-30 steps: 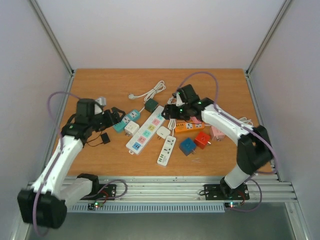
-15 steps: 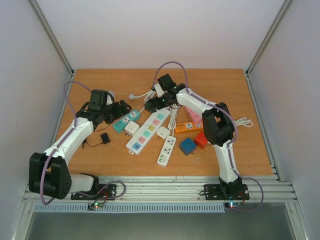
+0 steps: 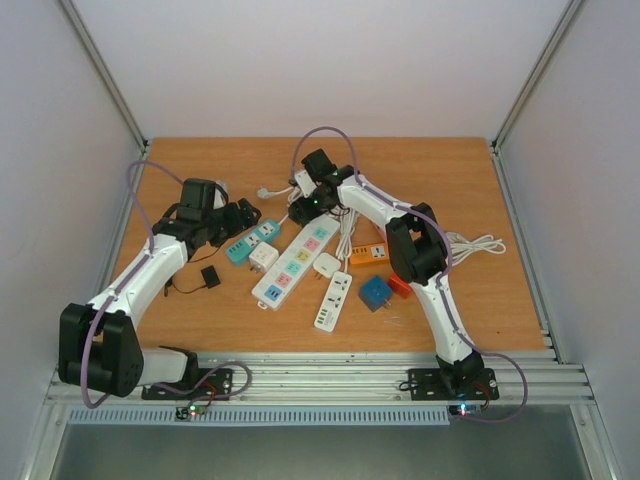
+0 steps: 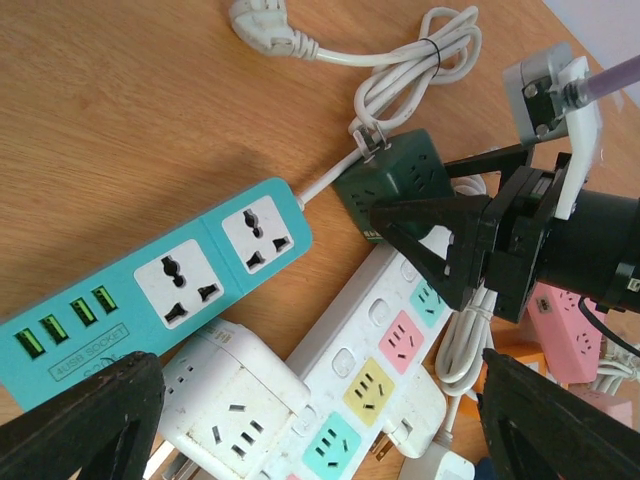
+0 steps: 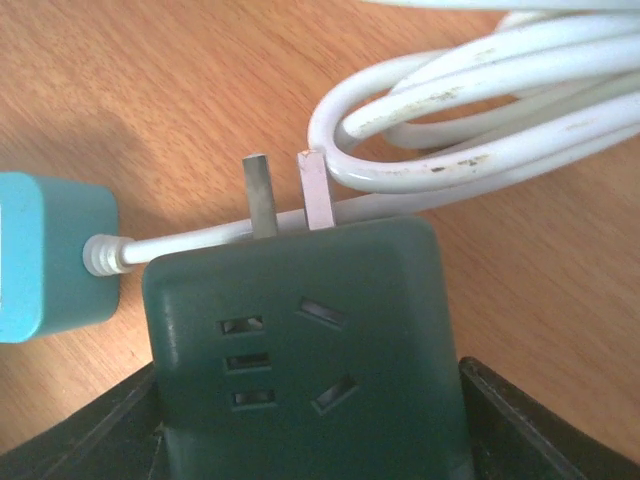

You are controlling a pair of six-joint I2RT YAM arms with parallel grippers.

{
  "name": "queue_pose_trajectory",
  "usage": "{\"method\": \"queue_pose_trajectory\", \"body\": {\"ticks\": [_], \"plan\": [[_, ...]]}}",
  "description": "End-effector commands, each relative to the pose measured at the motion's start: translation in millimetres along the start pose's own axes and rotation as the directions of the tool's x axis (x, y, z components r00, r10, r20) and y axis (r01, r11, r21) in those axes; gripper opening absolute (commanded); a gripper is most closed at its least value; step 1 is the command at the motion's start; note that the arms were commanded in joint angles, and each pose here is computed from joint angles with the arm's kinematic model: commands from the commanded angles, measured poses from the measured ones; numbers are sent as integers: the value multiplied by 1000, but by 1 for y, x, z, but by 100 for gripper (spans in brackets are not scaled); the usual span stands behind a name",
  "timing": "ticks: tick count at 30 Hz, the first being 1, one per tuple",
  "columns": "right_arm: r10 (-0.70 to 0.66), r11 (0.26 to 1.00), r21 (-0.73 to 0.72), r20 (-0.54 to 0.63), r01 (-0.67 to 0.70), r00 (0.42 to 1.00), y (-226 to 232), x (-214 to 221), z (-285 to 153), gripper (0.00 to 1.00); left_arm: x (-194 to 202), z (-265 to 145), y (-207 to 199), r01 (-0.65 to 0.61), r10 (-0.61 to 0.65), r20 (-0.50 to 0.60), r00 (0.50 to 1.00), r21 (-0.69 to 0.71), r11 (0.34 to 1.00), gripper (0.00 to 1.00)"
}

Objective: Insert the plug

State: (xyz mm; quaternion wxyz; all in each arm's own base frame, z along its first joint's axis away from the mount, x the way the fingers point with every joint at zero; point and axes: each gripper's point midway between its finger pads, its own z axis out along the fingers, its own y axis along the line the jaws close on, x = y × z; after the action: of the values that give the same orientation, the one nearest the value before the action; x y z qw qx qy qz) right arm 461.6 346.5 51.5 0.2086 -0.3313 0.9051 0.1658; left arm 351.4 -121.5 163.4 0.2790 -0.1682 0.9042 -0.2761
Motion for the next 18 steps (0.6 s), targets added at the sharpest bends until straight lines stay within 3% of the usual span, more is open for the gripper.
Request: {"method": "queue_pose_trajectory", "body": {"ticks": [1,6,11,18], "plan": [[-26,1000,12,-21,26,999,3,-4,3,65,-12,-4,-9,-34,32,54,998,21,999,87],[-7,1000,10,6,7,1000,6,-14,-5,50,-13,-8,-11,-51,49,67,997,26,998,87],[33,998,-59,88,-28,996,23,-33,-36,47,-16,-19,-20,-98,93,95,991,58,993,90],[142,969,-222,148,-107,979,58,-42,-98,47,-10,-34,-46,-140,120,109,987,204,969,99]]}}
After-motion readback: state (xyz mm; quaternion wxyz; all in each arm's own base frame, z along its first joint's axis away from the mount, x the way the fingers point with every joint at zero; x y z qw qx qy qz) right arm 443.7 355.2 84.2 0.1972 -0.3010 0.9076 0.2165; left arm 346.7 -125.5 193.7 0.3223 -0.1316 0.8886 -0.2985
